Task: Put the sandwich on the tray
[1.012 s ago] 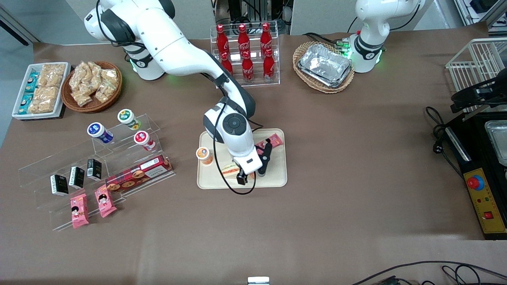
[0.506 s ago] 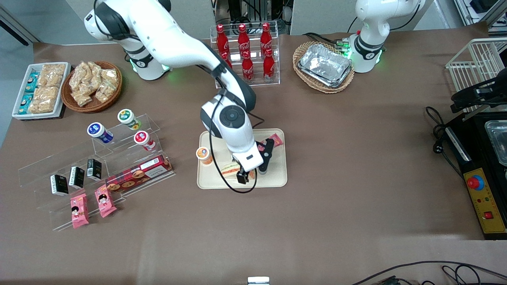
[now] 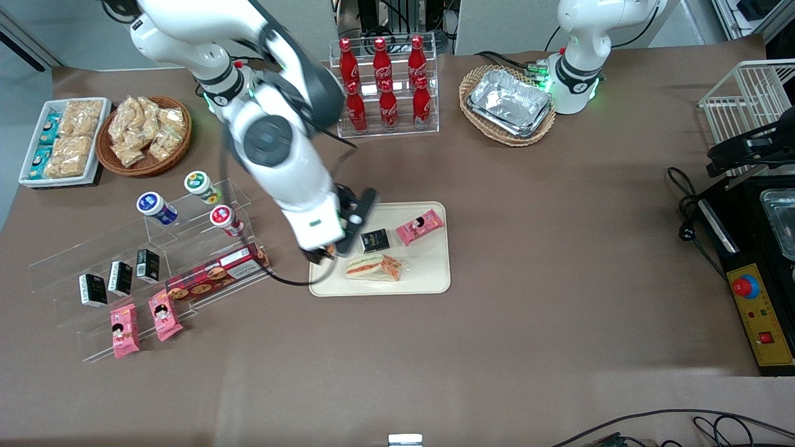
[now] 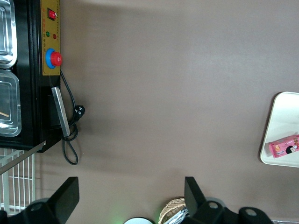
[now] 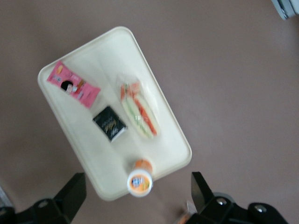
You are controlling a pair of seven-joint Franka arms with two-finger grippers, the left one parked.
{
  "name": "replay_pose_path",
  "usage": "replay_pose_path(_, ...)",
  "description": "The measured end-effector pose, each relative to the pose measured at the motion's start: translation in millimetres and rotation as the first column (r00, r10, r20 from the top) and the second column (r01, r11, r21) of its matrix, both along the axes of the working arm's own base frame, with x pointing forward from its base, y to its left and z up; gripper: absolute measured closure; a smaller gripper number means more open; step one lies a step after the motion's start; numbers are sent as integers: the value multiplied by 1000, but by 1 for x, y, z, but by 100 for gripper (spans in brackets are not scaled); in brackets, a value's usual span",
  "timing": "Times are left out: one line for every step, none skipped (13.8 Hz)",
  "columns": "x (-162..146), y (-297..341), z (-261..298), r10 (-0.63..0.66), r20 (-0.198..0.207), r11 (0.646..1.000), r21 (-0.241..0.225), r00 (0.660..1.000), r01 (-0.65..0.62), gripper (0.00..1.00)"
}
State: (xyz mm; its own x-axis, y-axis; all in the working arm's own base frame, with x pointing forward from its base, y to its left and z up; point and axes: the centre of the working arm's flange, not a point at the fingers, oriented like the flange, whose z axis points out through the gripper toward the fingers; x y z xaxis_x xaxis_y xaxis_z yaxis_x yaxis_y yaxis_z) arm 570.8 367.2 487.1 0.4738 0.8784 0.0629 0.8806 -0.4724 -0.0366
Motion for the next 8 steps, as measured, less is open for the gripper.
replay_pose_path(-3, -20, 25, -21, -10, 1000, -3, 1000, 21, 0)
replay_pose_path(-4, -46, 48, -51, -20, 999, -9, 998, 51, 0)
replay_pose_path(-4, -74, 65, -87, -36, 996, -17, 996, 86, 0)
replay_pose_path(-2, -104, 79, -127, -56, 992, -28, 990, 125, 0)
replay_pose_path(0, -133, 90, -167, -68, 986, -39, 984, 164, 0)
replay_pose_path(1, -159, 98, -203, -78, 979, -44, 976, 200, 0)
replay_pose_path(2, -180, 103, -234, -84, 972, -45, 969, 231, 0)
replay_pose_path(4, -197, 106, -260, -84, 965, -44, 962, 257, 0)
